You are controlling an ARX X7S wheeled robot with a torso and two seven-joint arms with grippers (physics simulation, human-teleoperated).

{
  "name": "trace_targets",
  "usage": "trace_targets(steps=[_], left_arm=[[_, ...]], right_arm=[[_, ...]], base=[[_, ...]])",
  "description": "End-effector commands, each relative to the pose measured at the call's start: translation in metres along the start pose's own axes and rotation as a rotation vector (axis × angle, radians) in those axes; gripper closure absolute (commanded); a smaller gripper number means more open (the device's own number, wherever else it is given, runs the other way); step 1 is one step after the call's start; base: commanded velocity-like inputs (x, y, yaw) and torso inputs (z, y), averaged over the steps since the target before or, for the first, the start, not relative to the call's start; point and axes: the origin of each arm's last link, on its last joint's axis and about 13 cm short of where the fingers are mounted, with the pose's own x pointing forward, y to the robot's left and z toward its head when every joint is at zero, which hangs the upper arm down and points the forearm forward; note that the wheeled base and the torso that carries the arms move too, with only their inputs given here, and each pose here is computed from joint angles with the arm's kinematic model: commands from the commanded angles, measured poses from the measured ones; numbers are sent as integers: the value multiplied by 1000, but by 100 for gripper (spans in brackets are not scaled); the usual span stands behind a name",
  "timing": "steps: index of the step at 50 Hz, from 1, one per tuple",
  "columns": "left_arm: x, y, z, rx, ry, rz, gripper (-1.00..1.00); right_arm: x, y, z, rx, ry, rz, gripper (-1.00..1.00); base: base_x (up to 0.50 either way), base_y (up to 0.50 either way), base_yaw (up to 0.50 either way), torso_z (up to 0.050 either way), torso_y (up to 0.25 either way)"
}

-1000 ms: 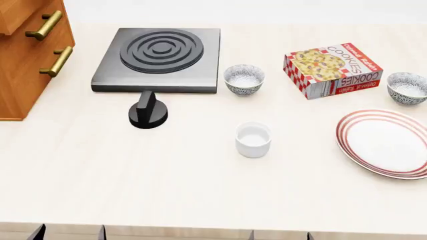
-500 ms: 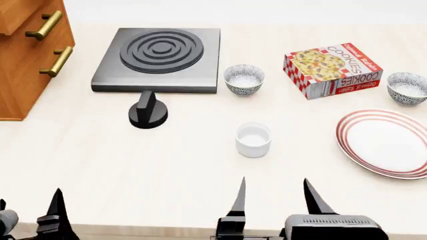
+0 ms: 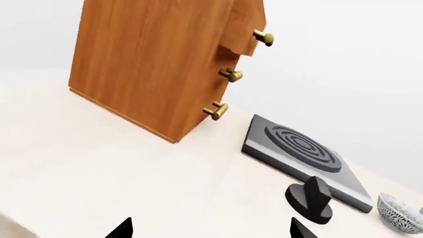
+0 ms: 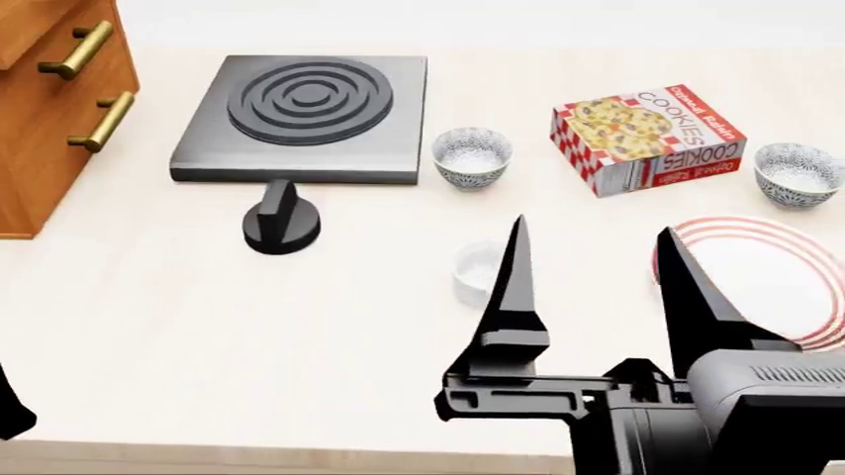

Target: Pick the akita bowl next to the plate and place it on the plate.

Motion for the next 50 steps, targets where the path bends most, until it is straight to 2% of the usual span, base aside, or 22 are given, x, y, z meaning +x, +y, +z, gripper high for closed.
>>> trace_targets(steps=[1,35,43,50], left_arm=[[4,5,1,-44,-15,34,-100],[4,5,0,-51,-9,36,-100],[4,5,1,-52,-5,43,-100],[4,5,1,-52,-5,43,-100]], right_arm=[[-2,-4,7,28,-38,-26,-100],[-1,-3,3,-2,1,-4,-100],[-1,-4,0,4,7,-7,-100],[-1,-4,1,1,7,-9,-100]], base=[[0,-500,0,0,0],[0,-500,0,0,0],[0,-129,0,0,0],[0,-470,0,0,0]])
